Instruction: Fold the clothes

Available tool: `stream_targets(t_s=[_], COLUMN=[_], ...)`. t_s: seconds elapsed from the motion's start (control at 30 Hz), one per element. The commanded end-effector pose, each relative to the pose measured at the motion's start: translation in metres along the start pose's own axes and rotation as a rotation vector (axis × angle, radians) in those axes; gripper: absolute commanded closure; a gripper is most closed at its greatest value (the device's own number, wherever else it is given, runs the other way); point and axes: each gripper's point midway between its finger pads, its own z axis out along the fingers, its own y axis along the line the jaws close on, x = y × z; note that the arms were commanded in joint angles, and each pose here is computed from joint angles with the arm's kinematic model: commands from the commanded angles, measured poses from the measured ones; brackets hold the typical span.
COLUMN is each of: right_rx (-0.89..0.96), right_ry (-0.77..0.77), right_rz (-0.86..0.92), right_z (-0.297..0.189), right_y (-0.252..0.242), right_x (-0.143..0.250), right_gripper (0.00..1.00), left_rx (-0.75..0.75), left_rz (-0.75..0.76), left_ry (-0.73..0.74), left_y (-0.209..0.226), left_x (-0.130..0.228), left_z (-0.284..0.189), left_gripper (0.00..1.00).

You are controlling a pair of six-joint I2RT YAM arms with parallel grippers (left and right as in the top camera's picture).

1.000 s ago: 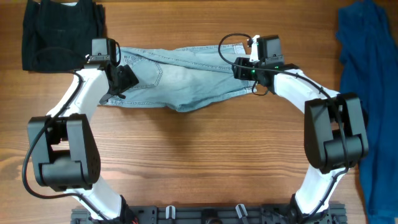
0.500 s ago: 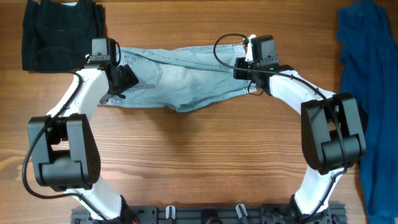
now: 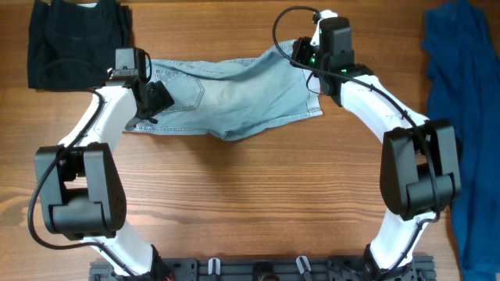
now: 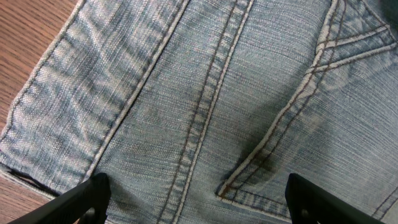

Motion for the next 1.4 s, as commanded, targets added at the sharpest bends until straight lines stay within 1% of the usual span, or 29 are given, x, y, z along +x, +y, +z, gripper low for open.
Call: stream_targets(t_s=[0.0, 0.03, 0.1, 0.13, 0.23, 0.37, 0.43, 0.47, 0.6, 0.67, 0.73, 0.87, 0.97, 1.1, 1.2, 1.3, 1.33, 1.37], right_rx=[0.111, 0.13, 0.146, 0.152, 0.123, 0.201, 0.249, 0.259, 0.275, 0.28, 0.278, 0.26, 0.22, 0.19, 0.169, 0.17, 0.175, 0.176], right_ry=[0.049, 0.06, 0.076, 0.088, 0.146, 0.243, 0.309, 0.336, 0.398, 0.414, 0.415, 0.368, 0.327, 0.301, 0.317, 0.338, 0.339, 0.341], right_rz=[0.025, 0.026, 0.033, 0.038, 0.039, 0.064, 0.012, -0.006, -0.045, -0.044, -0.042, -0.049, -0.053, -0.057, -0.058, -0.058, -0.057, -0.054], right_z=[0.009, 0.008, 0.007, 0.006, -0.006, -0.046, -0.057, -0.058, -0.05, -0.043, -0.039, -0.031, -0.025, -0.019, -0.01, -0.006, -0.006, -0.007], right_y=[-0.024, -0.029, -0.035, -0.039, -0.04, -0.051, -0.061, -0.064, -0.081, -0.089, -0.092, -0.091, -0.084, -0.079, -0.077, -0.079, -0.079, -0.08], right_x=[0.018, 0.021, 0.023, 0.025, 0.029, 0.038, 0.052, 0.059, 0.092, 0.107, 0.114, 0.109, 0.1, 0.098, 0.107, 0.116, 0.116, 0.116], right_gripper=[0.9, 0.79, 0.13, 0.0, 0.0, 0.0, 0.01, 0.02, 0.15, 0.23, 0.28, 0.39, 0.41, 0.5, 0.57, 0.74, 0.79, 0.81], left_rx=[-0.007, -0.007, -0.007, -0.007, -0.007, -0.008, -0.007, -0.007, -0.008, -0.008, -0.01, -0.009, -0.009, -0.009, -0.009, -0.01, -0.01, -0.01], left_rz=[0.003, 0.003, 0.003, 0.003, 0.003, 0.004, 0.003, 0.003, 0.003, 0.003, 0.004, 0.004, 0.004, 0.004, 0.004, 0.004, 0.004, 0.004], left_ry=[0.025, 0.024, 0.024, 0.024, 0.025, 0.025, 0.025, 0.025, 0.025, 0.026, 0.029, 0.028, 0.028, 0.028, 0.028, 0.028, 0.028, 0.028], left_y=[0.002, 0.002, 0.002, 0.002, 0.002, 0.002, 0.002, 0.002, 0.002, 0.003, 0.003, 0.003, 0.003, 0.003, 0.003, 0.003, 0.003, 0.003], left_x=[0.008, 0.008, 0.007, 0.008, 0.008, 0.008, 0.008, 0.008, 0.008, 0.008, 0.009, 0.008, 0.009, 0.008, 0.009, 0.009, 0.009, 0.009], left_z=[0.008, 0.008, 0.008, 0.008, 0.008, 0.008, 0.008, 0.008, 0.008, 0.007, 0.007, 0.007, 0.007, 0.007, 0.007, 0.007, 0.007, 0.007], left_gripper=[0.09, 0.09, 0.09, 0.09, 0.09, 0.08, 0.08, 0.08, 0.08, 0.08, 0.08, 0.08, 0.08, 0.08, 0.08, 0.08, 0.08, 0.08])
